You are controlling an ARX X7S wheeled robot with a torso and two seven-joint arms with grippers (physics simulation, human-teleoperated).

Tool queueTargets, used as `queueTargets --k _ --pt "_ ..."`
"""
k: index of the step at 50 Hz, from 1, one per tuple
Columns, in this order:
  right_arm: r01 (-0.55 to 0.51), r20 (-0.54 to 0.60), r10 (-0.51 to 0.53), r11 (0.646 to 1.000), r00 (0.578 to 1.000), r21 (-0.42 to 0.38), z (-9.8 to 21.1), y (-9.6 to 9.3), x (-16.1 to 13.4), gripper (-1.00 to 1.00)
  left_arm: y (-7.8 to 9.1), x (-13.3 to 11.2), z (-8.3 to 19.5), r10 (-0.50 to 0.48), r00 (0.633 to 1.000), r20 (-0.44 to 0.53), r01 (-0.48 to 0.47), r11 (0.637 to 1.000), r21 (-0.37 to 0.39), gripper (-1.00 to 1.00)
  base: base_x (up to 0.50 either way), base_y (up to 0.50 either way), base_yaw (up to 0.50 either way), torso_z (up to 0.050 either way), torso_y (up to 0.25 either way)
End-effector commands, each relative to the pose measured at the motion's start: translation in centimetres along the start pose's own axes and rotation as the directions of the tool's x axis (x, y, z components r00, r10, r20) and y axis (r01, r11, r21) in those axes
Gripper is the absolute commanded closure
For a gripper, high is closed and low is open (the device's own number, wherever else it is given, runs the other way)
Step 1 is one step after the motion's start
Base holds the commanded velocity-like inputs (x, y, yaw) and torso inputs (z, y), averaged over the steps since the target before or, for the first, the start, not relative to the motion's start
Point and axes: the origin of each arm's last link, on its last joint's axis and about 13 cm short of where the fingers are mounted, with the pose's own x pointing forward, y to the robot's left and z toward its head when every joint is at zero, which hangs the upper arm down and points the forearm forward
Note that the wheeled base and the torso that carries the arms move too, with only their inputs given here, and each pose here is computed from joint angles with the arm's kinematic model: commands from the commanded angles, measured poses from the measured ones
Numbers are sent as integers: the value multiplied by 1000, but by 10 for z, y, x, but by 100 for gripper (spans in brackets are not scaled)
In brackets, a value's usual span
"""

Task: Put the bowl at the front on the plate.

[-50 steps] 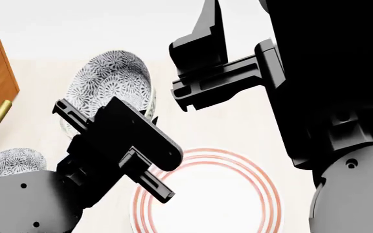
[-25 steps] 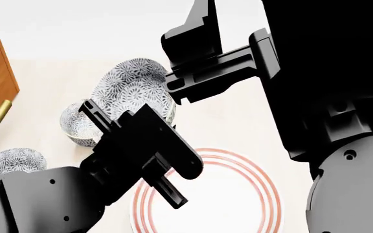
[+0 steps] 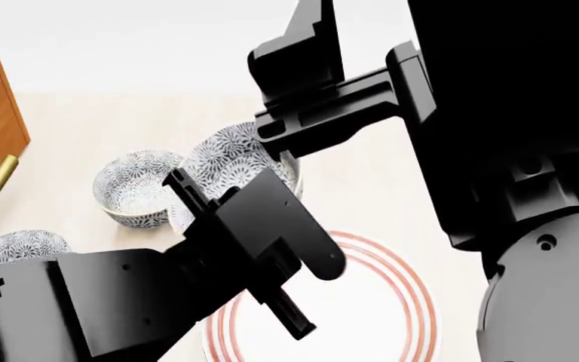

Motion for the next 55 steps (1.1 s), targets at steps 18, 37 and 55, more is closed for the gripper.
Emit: queueTargets --k 18,37,55 --pt "-3 9 3 1000 1000 -3 -4 1 -3 -100 -8 13 13 -95 991 -97 91 995 -51 100 0 0 0 0 1" --pt "-1 18 1 1000 1000 5 -7 0 -4 -100 -21 18 11 -117 980 -159 122 992 25 100 0 0 0 0 1" --pt "3 22 -3 1000 1000 11 -10 -1 -6 -100 -36 19 9 -154 971 -185 167 984 55 100 0 0 0 0 1"
